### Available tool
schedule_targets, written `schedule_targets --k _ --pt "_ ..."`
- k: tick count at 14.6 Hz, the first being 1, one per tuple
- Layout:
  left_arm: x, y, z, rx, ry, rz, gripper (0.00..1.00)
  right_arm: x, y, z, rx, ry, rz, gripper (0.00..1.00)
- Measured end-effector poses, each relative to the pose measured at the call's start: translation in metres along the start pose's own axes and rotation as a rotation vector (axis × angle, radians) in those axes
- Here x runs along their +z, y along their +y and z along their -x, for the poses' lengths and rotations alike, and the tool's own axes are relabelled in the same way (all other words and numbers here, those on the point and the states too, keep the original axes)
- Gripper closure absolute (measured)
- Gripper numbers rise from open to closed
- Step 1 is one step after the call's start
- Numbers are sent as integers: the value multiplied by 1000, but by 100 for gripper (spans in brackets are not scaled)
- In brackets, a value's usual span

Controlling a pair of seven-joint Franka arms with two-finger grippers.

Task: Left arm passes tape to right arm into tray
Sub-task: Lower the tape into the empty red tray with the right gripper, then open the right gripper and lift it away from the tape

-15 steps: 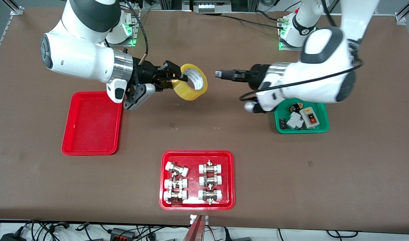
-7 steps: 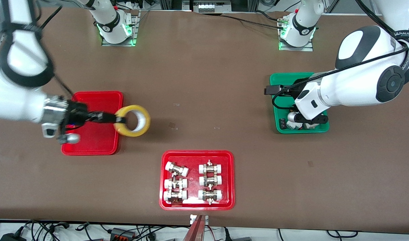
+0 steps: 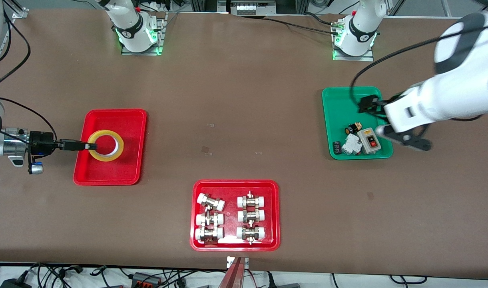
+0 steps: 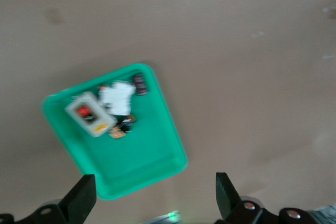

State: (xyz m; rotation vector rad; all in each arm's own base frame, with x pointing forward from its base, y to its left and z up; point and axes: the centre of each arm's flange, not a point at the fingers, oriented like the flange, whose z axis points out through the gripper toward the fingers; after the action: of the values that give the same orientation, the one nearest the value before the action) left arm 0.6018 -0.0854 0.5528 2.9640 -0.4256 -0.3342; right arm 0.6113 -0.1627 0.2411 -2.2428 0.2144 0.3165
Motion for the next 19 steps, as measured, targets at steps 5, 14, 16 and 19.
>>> schedule_targets --k 5,14,16,19 --pt "-49 -70 48 -101 77 -67 0 41 65 -4 -72 -59 -52 46" --pt "-57 -7 101 -166 161 -139 0 56 51 -13 -125 -76 40 0" --pt "-52 -11 106 -175 168 -140 0 63 48 -17 -146 -79 108 0" --pt "-50 -21 107 -194 174 -137 0 60 24 -22 -229 -112 293 0"
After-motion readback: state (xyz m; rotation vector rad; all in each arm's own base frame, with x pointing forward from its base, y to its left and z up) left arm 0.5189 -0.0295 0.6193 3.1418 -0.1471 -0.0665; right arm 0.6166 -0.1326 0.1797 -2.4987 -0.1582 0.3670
